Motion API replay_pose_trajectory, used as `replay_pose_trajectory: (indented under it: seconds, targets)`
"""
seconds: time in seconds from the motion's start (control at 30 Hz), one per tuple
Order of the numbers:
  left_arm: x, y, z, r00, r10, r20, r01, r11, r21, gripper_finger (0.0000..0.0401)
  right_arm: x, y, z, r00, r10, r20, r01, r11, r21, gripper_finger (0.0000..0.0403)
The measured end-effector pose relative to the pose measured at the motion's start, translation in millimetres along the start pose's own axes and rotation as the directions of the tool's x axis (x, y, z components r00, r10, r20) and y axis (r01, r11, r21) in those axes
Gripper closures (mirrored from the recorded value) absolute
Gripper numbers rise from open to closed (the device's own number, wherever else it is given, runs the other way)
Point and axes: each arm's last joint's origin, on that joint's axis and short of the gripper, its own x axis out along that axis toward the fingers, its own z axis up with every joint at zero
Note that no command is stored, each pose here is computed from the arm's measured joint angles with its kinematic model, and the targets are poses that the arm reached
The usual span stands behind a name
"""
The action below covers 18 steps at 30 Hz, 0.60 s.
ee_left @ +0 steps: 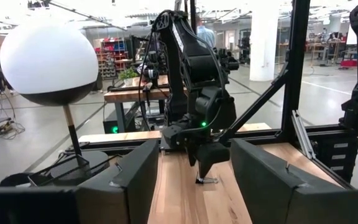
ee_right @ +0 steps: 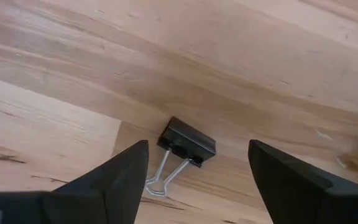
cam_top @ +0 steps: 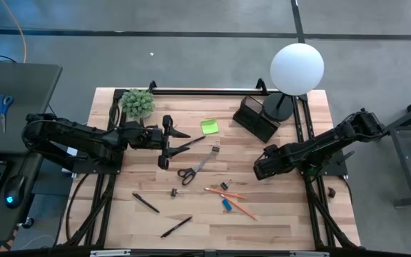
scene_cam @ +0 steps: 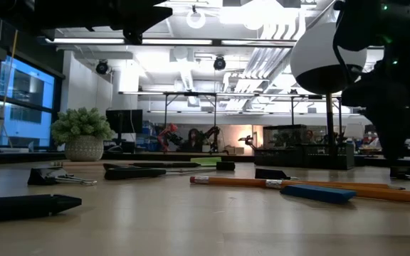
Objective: Pick and place office supplies into organizer
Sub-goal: Put the black binder clip into the black desk organizer
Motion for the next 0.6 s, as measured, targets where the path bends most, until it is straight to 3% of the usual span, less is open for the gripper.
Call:
replay_pose_trajectory:
  seconds: [0.6]
  targets:
    - [0.0, 0.0, -0.1, 1.000, 0.000, -0.001, 0.000, 1.000, 0.000, 0.0212, 20.7, 8.8, 2.8, 0.996, -0.066, -0.066, 0.069, 0.997, 0.045, 0.0137]
